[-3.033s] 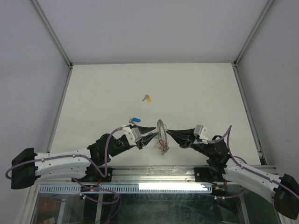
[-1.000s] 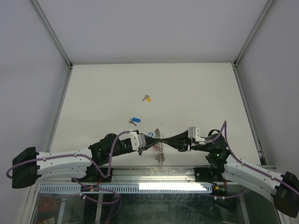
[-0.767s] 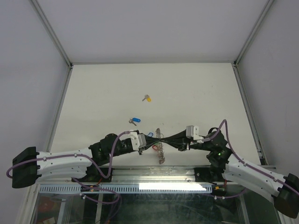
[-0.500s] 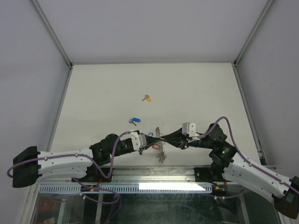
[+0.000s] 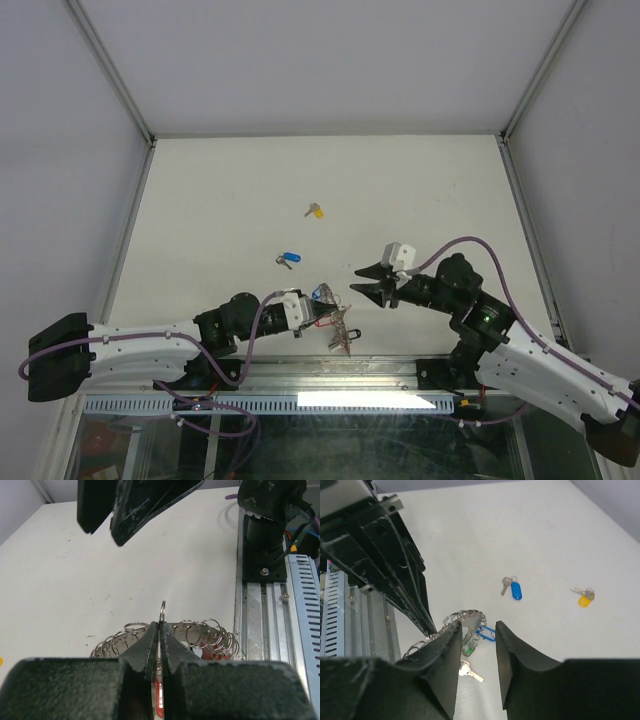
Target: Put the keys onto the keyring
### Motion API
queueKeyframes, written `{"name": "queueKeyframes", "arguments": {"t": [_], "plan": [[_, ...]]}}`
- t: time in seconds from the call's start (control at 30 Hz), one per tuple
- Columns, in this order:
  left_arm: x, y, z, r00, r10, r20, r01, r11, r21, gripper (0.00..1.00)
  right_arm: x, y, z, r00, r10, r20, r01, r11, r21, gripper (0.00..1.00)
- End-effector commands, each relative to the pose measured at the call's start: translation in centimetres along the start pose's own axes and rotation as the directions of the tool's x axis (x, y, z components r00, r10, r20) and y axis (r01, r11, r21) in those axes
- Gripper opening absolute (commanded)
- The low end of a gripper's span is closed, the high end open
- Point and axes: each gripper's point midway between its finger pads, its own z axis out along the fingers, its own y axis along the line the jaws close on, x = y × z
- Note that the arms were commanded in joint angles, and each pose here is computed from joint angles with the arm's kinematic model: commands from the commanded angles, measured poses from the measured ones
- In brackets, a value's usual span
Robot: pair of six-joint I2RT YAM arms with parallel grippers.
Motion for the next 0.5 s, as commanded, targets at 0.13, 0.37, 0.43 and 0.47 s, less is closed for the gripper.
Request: {"name": "queueKeyframes", "arguments": {"t": [0.13,0.37,0.43,0.47], "plan": [[0.3,-2.2,-0.6,0.991,0.112,0.068,-0.120,0.984,0.128,0.00,3.4,-0.6,1.1,0.961,0.216,-0.170,-0.215,0.976,0.026,0.39],[2.8,-4.3,-0.9,0.987,0.161,0.008,-0.158,0.953,0.258,0.00,4.8,0.6,0.9,0.906,0.392,-0.160,-0.408,0.909,-0.081,0.43],[3.3,-4.6,-1.1,0.988,0.157,-0.008,-0.149,0.950,0.273,0.00,5.0,1.3,0.6,0.894,0.414,-0.168,-0.435,0.893,-0.113,0.43],[3.4,-4.7,-1.1,0.987,0.157,-0.013,-0.148,0.949,0.280,0.00,5.0,1.7,0.4,0.891,0.419,-0.175,-0.443,0.886,-0.134,0.43]]}}
